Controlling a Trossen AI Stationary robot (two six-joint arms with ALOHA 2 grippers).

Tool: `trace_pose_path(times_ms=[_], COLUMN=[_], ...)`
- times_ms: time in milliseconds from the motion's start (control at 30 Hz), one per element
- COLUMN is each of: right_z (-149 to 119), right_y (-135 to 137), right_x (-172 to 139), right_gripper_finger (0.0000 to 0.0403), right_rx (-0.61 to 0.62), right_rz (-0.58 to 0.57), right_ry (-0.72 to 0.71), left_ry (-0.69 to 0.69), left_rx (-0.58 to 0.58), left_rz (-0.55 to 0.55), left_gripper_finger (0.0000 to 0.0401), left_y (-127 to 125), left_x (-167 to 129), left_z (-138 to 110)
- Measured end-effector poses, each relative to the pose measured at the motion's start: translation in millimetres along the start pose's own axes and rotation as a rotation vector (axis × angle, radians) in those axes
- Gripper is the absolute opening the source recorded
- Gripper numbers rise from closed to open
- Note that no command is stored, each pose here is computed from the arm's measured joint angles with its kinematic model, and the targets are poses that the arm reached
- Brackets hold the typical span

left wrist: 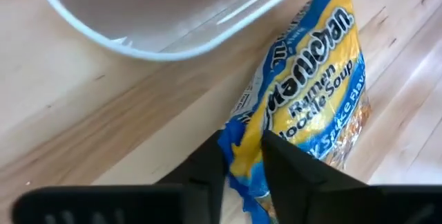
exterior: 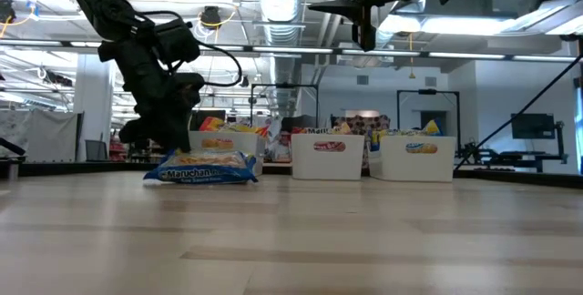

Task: Sort Maruchan noodles
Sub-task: Put the blue noodle pack into the right white bin

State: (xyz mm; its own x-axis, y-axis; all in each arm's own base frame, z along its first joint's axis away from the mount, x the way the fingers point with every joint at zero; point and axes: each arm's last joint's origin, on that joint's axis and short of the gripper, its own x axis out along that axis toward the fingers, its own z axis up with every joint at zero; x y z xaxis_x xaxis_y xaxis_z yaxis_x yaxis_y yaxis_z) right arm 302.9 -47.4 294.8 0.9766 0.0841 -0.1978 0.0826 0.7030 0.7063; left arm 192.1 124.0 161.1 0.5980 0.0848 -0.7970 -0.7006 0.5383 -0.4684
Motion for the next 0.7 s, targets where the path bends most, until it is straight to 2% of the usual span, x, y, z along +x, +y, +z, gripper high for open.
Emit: trace_pose_path(times_ms=[167,300,467,700], right_z=[0.0,-0.2,-0.8,0.0], right_y=[0.0,-0.2,0.1,-0.8], right_x=[0.0,0.0,0.2,0.2], right_gripper_finger=[0.0137,0.0137,0.0137,0.0149], right_rx=[0.0,-0.008,-0.212,-0.4], right_rz=[0.0,-0.002,-0.001,-0.048], right_ry=[0.0,0.002,0.006,-0.022], left_ry=[0.015,0.007,0.001,0.027], left_rx=[0.028,0.046,0.097,0.173], left_rz=[-0.052,-0.109,-0.21,-0.276], left_gripper_finger=[0.0012,0.0003,0.0,0.0], left_y=[-1.9,-5.7,-18.3,-37.2], left_x=[0.0,0.1,1.5,5.0], left_z=[0.3,2.1,1.8,-7.7])
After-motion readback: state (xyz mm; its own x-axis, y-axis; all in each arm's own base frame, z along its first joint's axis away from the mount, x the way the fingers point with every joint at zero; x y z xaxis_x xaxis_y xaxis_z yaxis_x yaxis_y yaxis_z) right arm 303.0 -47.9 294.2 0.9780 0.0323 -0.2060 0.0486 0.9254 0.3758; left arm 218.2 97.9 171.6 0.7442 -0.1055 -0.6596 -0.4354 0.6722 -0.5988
